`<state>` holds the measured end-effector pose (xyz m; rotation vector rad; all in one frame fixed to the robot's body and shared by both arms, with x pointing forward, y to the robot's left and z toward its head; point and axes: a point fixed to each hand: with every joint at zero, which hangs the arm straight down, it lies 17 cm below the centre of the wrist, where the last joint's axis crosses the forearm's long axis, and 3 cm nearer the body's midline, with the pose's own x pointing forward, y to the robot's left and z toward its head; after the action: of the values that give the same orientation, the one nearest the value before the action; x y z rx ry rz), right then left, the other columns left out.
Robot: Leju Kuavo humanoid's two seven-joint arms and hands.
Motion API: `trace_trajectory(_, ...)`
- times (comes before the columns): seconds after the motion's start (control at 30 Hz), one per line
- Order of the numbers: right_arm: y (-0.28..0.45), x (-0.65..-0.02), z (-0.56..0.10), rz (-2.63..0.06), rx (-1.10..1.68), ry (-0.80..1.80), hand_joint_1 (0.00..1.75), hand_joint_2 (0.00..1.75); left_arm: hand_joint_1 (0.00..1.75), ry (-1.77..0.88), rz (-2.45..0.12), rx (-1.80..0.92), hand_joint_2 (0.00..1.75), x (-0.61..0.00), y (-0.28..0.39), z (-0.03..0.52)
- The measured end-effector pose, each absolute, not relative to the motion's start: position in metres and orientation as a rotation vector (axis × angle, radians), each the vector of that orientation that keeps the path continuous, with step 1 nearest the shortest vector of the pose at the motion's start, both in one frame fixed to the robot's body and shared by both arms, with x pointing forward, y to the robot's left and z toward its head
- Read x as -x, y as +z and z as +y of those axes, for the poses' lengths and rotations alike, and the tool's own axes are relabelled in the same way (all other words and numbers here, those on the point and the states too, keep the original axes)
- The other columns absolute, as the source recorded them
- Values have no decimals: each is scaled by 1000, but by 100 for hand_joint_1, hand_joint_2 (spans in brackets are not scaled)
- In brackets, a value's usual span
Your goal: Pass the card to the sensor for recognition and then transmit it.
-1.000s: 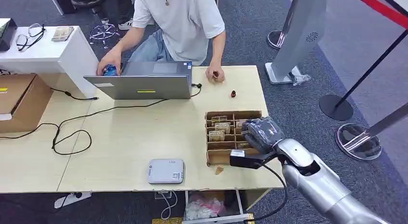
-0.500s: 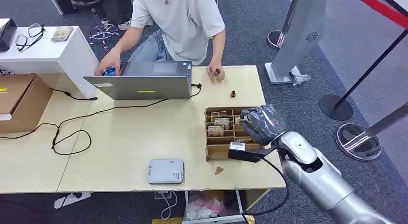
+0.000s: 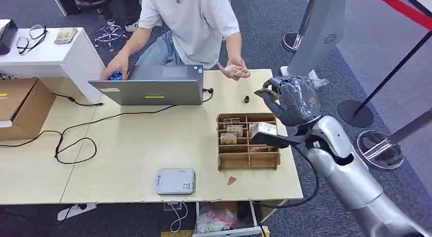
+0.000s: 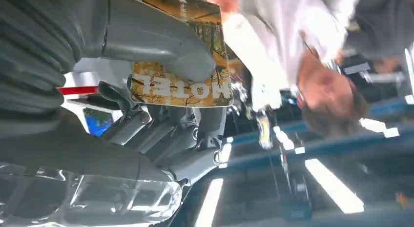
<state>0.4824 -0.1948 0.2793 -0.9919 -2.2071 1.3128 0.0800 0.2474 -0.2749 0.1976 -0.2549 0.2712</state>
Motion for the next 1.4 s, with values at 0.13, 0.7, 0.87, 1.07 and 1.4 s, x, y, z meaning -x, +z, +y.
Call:
trace_trajectory(0.13,295,-492,-174,-2288,989,1204,175,175,0,259,-260,-201,0,-85,-274,246)
trace_trajectory(0.7,328,-554,-67,-2169,1554,1325,175,175,0,235,-219,-199,0,-81,-276,250)
trace_trajectory(0.87,326,-562,-49,-2142,1524,1348,0,175,0,247,-209,-205,0,-79,-277,252)
trace_trajectory(1.07,312,-570,-39,-2100,1459,1372,0,175,0,255,-208,-205,0,-78,-277,253)
trace_trajectory(1.4,301,-576,-38,-2071,1377,1357,0,0,0,265,-204,-211,0,-77,-277,254)
